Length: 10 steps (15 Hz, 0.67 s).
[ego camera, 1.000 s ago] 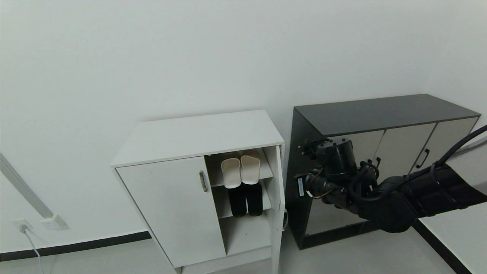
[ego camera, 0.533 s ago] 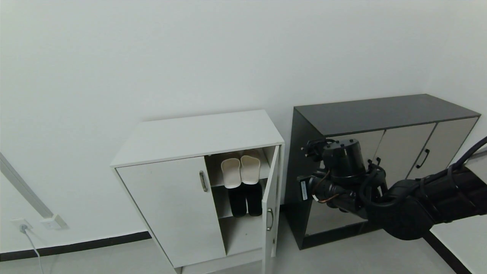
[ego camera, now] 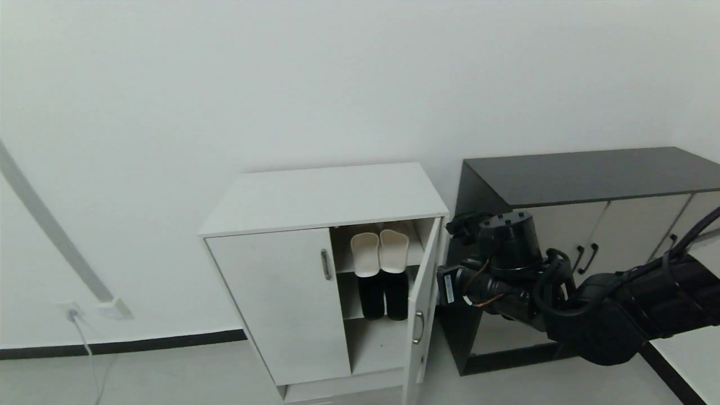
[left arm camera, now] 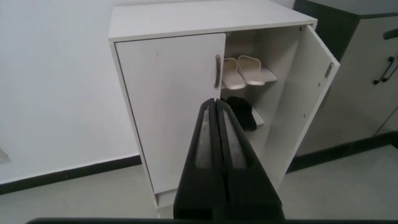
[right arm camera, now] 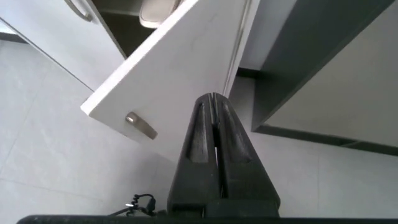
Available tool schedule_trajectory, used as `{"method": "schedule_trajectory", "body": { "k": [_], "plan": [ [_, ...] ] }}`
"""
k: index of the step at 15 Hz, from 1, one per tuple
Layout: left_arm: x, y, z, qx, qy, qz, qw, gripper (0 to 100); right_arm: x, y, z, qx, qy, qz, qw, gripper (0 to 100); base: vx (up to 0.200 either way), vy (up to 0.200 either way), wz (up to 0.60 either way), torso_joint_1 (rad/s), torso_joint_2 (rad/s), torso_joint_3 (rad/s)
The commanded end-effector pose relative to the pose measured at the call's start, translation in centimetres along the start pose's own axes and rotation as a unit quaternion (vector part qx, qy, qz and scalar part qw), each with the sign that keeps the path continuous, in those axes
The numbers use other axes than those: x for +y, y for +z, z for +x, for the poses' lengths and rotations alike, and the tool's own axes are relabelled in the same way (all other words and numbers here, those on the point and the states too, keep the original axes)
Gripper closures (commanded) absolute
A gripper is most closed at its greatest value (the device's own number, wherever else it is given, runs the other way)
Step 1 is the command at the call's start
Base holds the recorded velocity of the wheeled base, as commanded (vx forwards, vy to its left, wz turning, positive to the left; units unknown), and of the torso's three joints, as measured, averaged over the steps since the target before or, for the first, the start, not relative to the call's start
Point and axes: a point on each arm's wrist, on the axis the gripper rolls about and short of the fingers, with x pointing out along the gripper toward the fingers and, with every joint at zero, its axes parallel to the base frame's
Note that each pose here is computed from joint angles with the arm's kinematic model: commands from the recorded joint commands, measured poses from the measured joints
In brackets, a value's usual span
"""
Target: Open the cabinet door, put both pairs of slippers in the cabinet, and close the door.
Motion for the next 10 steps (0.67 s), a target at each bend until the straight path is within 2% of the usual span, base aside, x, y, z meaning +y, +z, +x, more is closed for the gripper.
{"method": "schedule_trajectory", "body": {
  "k": [1, 7, 10],
  "plan": [
    [0.0, 0.0, 0.0, 0.0, 0.0, 0.0, 1.0, 100, 0.0, 0.1, 0.0, -0.004, 0.002, 0.001, 1.0, 100, 0.0, 0.0, 0.6, 0.002, 0.01, 0.012],
    [0.0, 0.0, 0.0, 0.0, 0.0, 0.001, 1.0, 100, -1.6, 0.1, -1.2, -0.02, -0.017, -0.017, 1.0, 100, 0.0, 0.0, 0.0, 0.0, 0.0, 0.0],
    [0.0, 0.0, 0.0, 0.0, 0.0, 0.001, 1.0, 100, -3.1, -1.8, -2.2, 0.013, -0.036, -0.034, 0.999, 100, 0.0, 0.0, 0.0, 0.0, 0.0, 0.0]
  ]
}}
